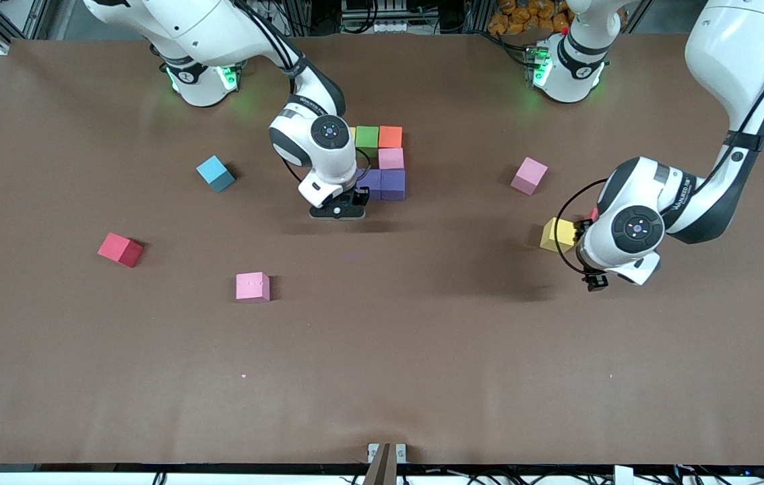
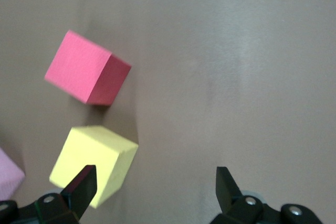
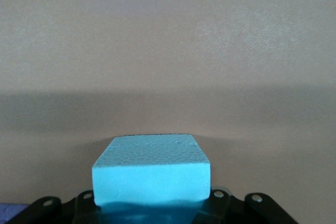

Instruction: Form number 2 with 11 blocks

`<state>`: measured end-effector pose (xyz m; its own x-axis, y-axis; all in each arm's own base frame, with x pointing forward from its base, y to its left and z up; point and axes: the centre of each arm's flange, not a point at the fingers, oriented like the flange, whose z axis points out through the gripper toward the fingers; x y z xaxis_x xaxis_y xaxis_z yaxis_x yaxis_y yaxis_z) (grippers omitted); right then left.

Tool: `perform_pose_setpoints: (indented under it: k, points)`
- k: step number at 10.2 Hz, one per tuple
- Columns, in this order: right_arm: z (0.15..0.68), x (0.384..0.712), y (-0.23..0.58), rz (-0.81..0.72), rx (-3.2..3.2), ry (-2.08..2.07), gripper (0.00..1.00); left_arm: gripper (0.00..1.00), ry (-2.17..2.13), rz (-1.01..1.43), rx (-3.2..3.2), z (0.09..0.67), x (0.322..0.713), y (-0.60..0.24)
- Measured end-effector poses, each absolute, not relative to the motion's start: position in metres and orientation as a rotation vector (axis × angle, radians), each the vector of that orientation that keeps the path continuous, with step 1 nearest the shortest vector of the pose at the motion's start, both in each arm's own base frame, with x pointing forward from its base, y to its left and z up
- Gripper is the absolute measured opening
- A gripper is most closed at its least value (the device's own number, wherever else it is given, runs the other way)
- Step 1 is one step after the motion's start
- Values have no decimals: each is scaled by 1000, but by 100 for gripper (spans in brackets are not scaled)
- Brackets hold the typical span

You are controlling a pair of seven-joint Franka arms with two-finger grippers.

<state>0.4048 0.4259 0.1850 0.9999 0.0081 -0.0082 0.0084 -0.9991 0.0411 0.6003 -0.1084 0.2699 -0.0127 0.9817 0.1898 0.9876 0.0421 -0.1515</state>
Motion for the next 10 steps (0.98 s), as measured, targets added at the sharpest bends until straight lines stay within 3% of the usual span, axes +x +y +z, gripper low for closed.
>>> perform_pose_setpoints:
  k: [10]
  points:
    - [182, 397, 427, -28, 3095, 15, 58, 100, -1114, 198, -2726, 267, 607, -61]
